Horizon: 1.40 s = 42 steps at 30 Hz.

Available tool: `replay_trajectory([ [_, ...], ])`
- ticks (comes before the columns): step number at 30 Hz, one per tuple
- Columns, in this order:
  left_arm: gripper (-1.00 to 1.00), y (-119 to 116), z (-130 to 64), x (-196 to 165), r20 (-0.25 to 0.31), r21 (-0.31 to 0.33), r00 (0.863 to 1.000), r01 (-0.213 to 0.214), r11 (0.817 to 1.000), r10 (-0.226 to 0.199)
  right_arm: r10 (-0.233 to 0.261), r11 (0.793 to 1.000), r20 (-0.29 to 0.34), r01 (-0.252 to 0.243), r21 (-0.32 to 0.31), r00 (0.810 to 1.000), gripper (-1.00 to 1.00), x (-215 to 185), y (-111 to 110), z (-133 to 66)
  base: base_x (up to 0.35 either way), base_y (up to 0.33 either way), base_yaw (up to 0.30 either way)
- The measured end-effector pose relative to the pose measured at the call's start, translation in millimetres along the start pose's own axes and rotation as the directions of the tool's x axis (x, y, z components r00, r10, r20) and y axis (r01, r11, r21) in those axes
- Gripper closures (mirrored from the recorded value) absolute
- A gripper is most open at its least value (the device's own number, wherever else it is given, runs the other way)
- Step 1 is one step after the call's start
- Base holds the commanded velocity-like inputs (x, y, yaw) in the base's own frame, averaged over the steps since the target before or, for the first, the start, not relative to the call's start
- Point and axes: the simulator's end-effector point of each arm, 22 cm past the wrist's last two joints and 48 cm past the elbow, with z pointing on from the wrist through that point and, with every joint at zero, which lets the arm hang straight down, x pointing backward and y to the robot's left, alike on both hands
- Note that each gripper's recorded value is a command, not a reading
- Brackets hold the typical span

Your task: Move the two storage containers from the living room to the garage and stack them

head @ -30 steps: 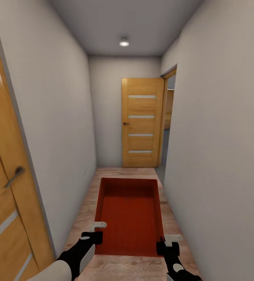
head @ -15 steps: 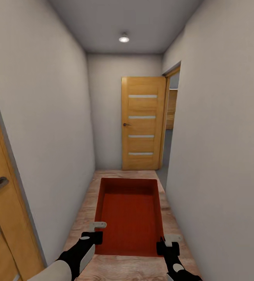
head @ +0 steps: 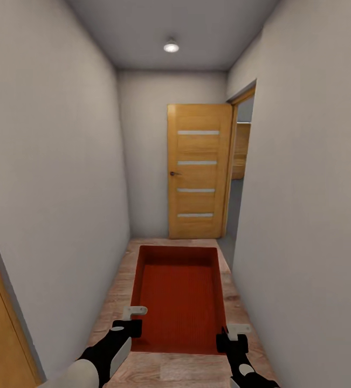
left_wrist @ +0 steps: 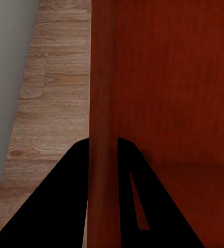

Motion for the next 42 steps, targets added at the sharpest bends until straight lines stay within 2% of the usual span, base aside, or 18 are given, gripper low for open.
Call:
replay_trajectory([
  [37, 1.0, 0.6, 0.2, 3.0, -0.008, -0.001, 1.0, 0.003, 1.0, -0.003, -0.003, 1.0, -0.008, 0.003, -0.002, 1.0, 1.0, 1.8, 0.6, 0.0, 0.322, 0.0, 0.0],
  [42, 1.0, 1.9, 0.8, 10.9, -0.025, -0.004, 1.0, 0.01, 1.0, -0.01, -0.015, 1.0, -0.025, 0.015, -0.007, 1.0, 1.0, 5.5, 1.6, -0.1, 0.322, 0.0, 0.0],
])
